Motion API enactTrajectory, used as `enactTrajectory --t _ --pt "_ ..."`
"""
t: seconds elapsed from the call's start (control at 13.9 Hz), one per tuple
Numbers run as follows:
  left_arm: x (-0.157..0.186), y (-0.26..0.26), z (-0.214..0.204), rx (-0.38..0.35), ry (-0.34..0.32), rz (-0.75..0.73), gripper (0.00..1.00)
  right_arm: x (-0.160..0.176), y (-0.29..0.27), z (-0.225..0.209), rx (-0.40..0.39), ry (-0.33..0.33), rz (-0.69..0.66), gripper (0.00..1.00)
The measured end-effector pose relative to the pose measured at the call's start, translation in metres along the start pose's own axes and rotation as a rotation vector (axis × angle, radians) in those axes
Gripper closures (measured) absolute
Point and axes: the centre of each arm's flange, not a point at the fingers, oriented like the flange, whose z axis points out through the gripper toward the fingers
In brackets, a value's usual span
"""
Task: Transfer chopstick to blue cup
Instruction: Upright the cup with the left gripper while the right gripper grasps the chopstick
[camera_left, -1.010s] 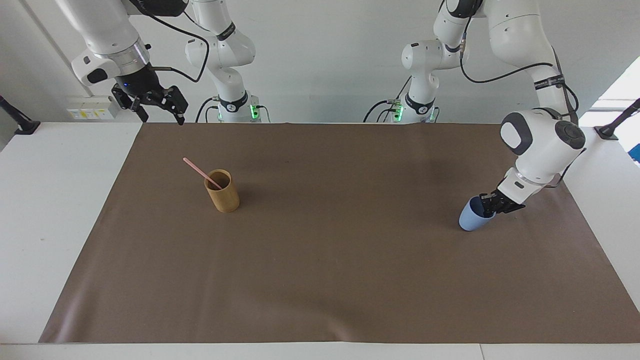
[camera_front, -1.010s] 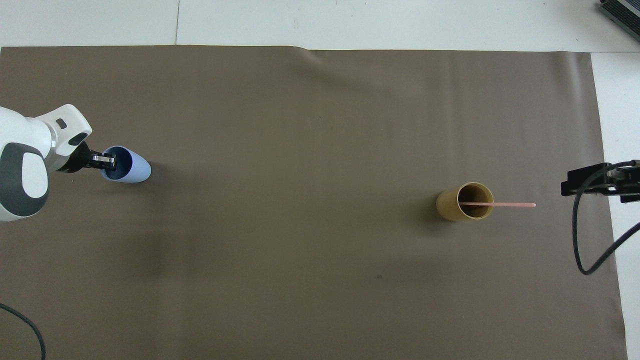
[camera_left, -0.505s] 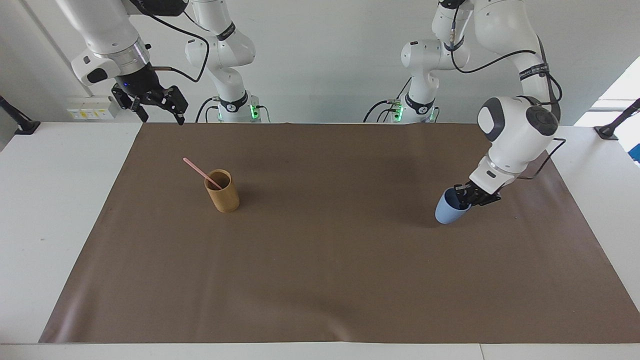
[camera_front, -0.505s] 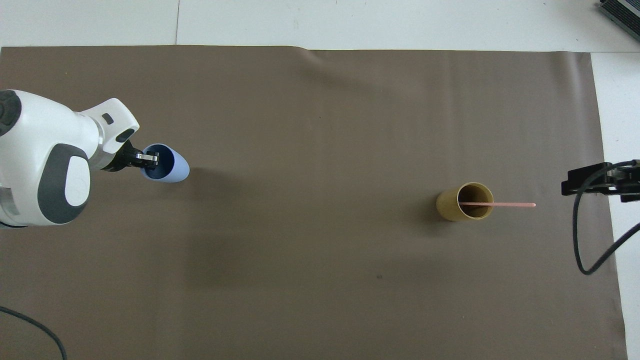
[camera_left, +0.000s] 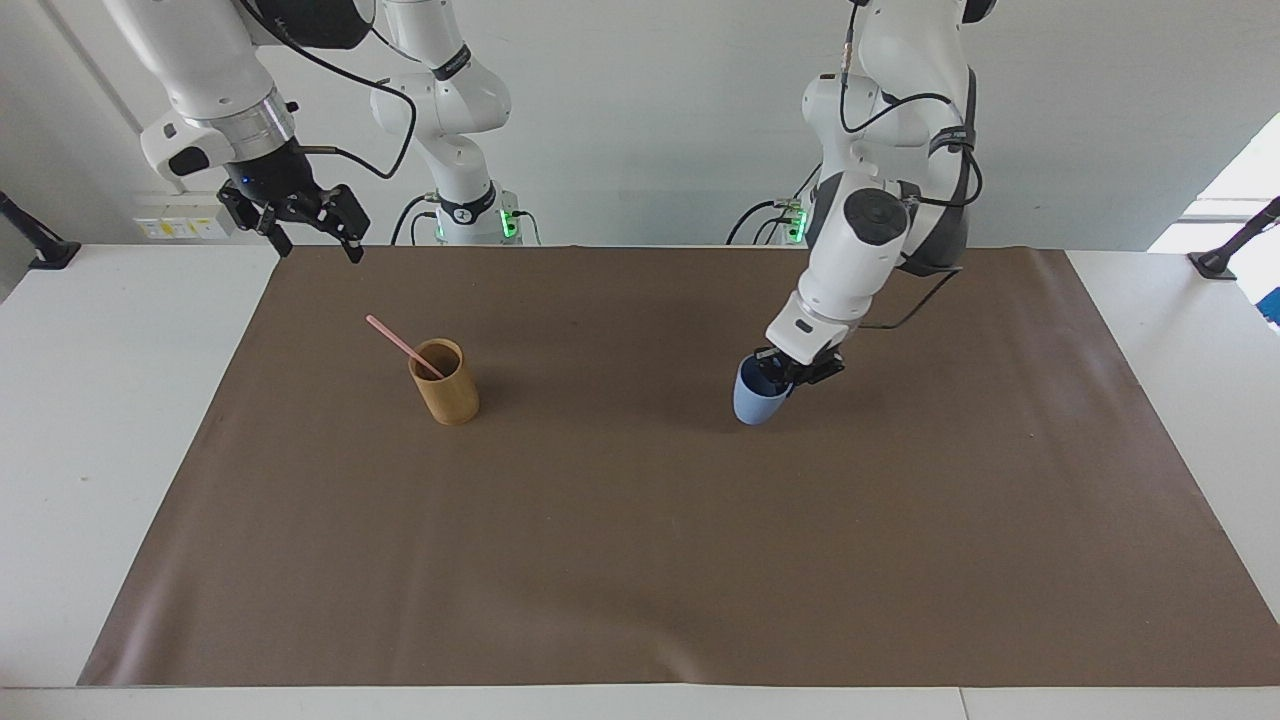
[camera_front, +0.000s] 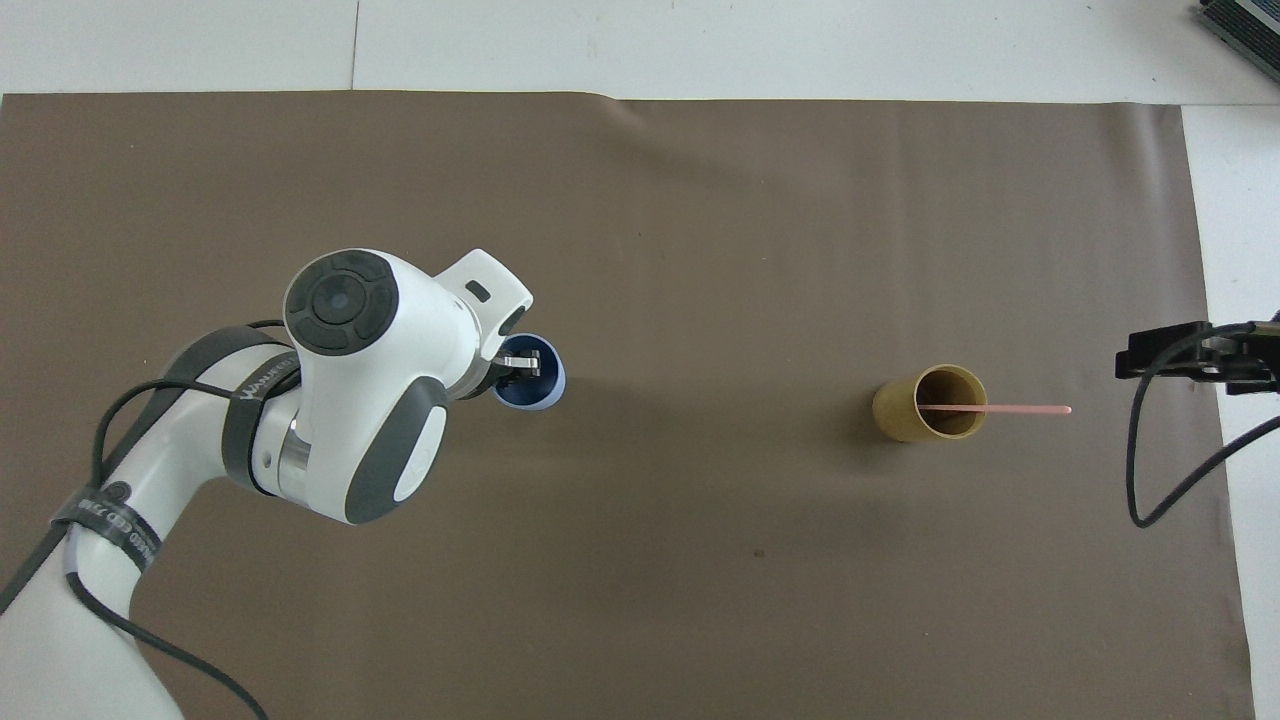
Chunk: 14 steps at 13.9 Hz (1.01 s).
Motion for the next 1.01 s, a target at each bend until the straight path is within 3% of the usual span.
enactTrajectory --t 0.22,0.43,0.58,0.79,1.01 --pt "-0.031 0.056 0.011 -0.005 -0.001 -0.024 0.95 0.003 0.003 0.038 0.036 0.024 0.012 0.00" --pt "-0.054 0.089 0.019 -0.006 -0.006 -0.021 0.95 -0.002 0.002 0.065 0.073 0.018 -0.090 0.00" --pt "-0.062 0.100 0.027 0.000 -0.016 -0.017 0.95 -0.010 0.005 0.075 0.084 0.003 -0.253 0.00" --pt "-0.065 0.098 0.042 0.018 -0.037 -0.018 0.95 -0.016 0.005 0.093 0.095 -0.029 -0.620 0.00" --pt "-0.065 0.097 0.044 0.021 -0.039 -0.020 0.65 -0.017 -0.005 0.116 0.110 -0.069 -0.866 0.00"
